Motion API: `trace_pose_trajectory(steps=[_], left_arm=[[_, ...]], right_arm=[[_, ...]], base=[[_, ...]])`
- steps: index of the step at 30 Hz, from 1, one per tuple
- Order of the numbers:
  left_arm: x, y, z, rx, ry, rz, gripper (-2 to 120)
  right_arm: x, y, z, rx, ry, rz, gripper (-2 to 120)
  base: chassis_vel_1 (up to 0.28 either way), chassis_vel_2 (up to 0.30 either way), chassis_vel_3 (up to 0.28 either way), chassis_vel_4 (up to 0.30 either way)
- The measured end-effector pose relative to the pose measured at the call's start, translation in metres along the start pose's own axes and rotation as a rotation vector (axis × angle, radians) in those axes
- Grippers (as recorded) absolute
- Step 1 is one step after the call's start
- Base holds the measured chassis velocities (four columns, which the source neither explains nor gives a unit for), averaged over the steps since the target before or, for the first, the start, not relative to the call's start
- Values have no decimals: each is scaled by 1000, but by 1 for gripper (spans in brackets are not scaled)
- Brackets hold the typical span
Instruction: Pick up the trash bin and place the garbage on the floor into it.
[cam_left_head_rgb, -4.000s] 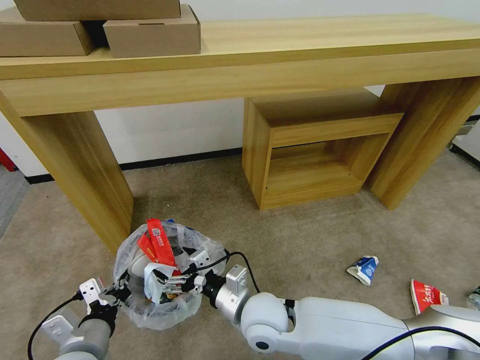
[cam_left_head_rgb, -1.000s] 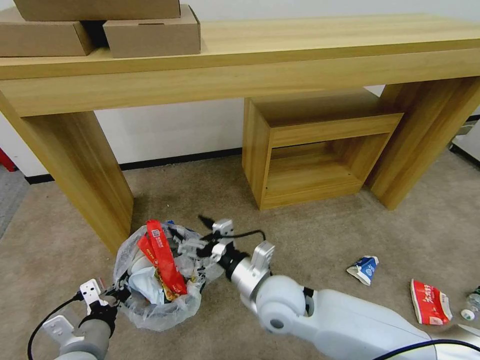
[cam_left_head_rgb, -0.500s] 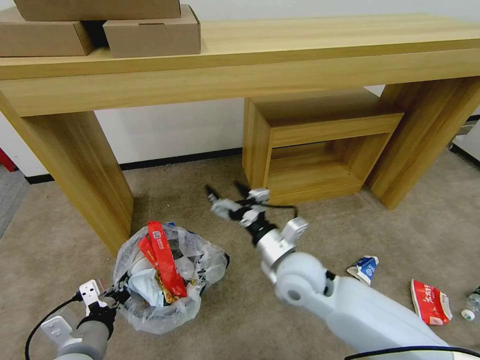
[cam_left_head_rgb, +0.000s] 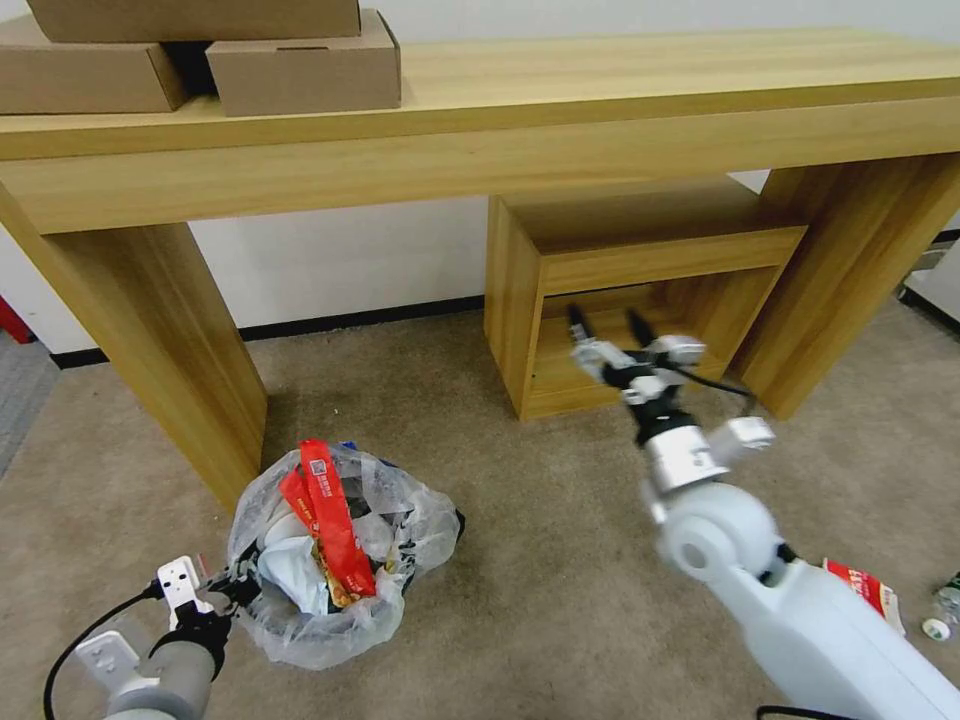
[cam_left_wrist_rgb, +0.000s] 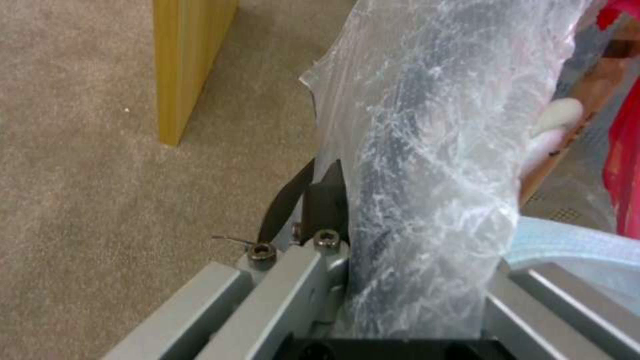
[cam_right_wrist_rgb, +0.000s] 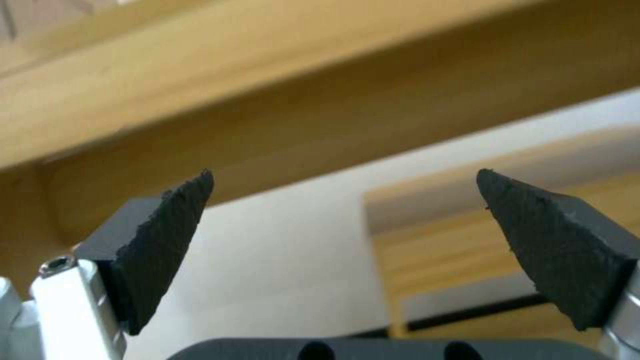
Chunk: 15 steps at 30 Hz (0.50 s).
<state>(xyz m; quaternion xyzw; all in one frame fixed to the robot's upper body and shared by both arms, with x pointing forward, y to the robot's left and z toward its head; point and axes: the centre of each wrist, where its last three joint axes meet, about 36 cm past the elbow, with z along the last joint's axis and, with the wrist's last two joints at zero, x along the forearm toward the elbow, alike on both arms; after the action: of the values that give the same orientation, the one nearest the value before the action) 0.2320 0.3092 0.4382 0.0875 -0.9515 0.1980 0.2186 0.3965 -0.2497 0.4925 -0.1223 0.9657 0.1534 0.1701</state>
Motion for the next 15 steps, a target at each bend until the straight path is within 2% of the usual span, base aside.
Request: trace_pose_trajectory(steps=[1,4,7,15], left_arm=[[0,0,0,0,0,0,0],[1,1,0,-10,3,7,0],[1,1,0,-16,7,14,0],[-2,2,0,-25,11,23,0]], right_arm=[[0,0,0,0,0,0,100],[27,-20,-8,95,-44,59,100],[45,-26,-9,148,-45,102,100],[81,-31,14,217,-11,215,100]], base=[[0,0,0,0],[0,0,0,0],[0,0,0,0],[0,0,0,0]])
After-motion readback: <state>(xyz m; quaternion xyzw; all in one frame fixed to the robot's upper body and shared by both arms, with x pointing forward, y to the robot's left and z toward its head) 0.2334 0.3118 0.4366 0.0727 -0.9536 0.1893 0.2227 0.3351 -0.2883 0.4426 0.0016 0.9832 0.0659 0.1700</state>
